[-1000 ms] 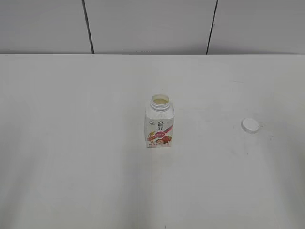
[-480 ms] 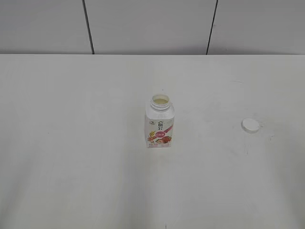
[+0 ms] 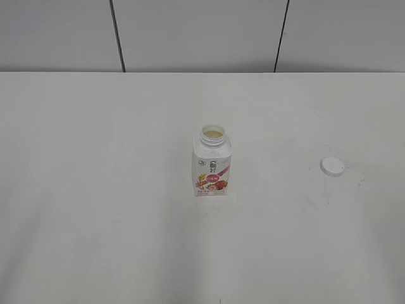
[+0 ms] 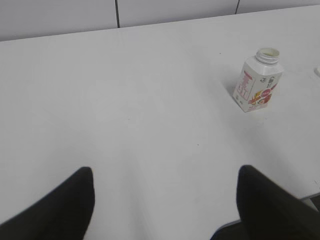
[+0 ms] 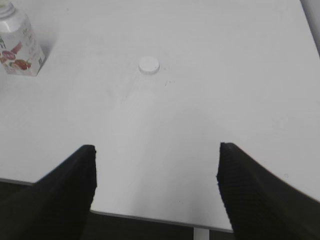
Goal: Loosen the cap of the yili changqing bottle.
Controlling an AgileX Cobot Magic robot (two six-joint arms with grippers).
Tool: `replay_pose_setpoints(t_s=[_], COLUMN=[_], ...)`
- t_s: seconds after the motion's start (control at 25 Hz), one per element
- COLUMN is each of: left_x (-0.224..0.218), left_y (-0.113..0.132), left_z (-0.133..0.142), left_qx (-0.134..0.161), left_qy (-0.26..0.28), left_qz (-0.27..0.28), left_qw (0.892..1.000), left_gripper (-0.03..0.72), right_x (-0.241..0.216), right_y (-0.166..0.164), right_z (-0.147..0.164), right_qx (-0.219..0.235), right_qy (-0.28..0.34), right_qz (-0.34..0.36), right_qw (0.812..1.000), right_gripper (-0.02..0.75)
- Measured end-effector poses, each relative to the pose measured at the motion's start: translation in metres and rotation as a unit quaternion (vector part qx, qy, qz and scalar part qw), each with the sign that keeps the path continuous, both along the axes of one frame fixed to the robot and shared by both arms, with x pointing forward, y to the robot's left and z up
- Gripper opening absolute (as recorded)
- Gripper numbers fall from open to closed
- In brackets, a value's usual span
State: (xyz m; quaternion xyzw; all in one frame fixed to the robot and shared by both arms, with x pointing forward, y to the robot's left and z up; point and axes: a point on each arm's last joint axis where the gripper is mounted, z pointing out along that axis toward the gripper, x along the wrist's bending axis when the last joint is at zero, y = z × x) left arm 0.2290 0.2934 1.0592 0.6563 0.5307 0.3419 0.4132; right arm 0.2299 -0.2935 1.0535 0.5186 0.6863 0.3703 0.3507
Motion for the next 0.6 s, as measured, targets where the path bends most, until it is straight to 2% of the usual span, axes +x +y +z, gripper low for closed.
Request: replay_pose_setpoints(t_s=[0.6], left_x=[0.0001], left_y=[-0.0002], left_z=[0.0], left_qx=[0.0], left_qy=[0.0], left_qz=[0.009], left_qw=[1.0], left_gripper=[0.536], right_x=[-0.0012], right_y=[-0.0021], right_z=[0.0001], right_qx=[0.002], right_qy=[-0.006], right_qz=[-0.013], right_qw=[1.0], right_gripper=[0.589])
